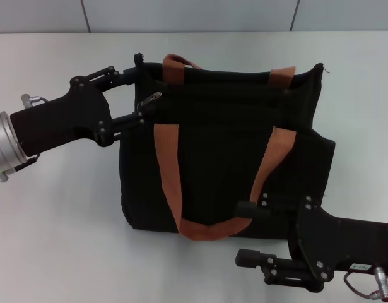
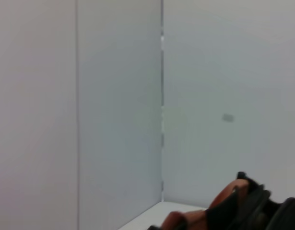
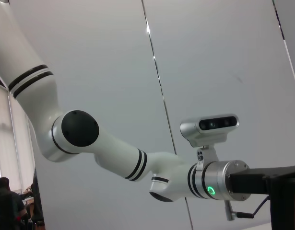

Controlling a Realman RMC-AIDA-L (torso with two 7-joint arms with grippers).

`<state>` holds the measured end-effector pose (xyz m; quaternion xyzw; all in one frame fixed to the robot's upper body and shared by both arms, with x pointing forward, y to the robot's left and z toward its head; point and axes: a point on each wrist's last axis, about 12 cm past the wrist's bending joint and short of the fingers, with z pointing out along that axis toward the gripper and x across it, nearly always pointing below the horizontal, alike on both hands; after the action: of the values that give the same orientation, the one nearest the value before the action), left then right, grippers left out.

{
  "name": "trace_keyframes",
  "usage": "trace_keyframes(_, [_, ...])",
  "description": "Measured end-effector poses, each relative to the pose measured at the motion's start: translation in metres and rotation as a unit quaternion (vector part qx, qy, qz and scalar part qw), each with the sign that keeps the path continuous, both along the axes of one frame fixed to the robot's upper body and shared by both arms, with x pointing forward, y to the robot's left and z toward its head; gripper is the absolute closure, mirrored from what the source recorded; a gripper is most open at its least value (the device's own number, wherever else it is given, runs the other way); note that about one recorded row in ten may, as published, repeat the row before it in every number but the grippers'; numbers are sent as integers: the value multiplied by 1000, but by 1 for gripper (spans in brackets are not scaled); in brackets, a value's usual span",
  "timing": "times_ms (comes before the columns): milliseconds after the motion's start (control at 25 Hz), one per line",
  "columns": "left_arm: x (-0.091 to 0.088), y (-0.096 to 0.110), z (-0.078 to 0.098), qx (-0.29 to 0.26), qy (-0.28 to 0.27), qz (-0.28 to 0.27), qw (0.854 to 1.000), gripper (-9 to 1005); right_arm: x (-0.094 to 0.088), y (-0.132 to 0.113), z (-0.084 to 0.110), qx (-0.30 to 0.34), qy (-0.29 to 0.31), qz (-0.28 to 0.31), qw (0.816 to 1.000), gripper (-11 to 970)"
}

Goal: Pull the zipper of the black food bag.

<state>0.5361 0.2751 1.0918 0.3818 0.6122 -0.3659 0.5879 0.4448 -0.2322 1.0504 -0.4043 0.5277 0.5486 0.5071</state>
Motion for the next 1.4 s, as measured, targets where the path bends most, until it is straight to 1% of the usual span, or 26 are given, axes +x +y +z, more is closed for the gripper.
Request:
trace_keyframes(160, [2,0,-6,7,12,16,1000,245,2,0,1,-1,-2,-2,1000,334])
trace_keyframes(240, [2,-3,-11,27,22,8,999,245,5,1,0,-7,-3,-5,1000,334])
trace_keyframes(400, [0,-2,-14,43,26,3,999,245,8,2,-1,-14,-4,-10,1000,334])
trace_keyframes(600, [-2,5,-12,44,20,17,999,246,11,3,0,-18,-6,-13,1000,334])
trace_keyframes(760, [5,-1,-11,50,18,15,998,246,15,5,2,-16,-12,-12,1000,334])
trace_keyframes(840, [10,-4,-13,56,23,23,998,246,16,5,2,-16,-12,-11,1000,334])
trace_keyframes(1000, [9,-4,-13,51,23,27,998,246,16,5,3,-15,-13,-12,1000,334])
trace_keyframes(1040, [7,0,-14,43,18,38,998,246,17,5,3,-14,-14,-15,1000,334])
trace_keyframes(1160, [5,2,-14,38,13,46,998,367,17,4,3,-13,-15,-17,1000,334])
trace_keyframes(1400, [-3,5,-16,29,13,41,999,619,18,4,4,-14,-16,-17,1000,333])
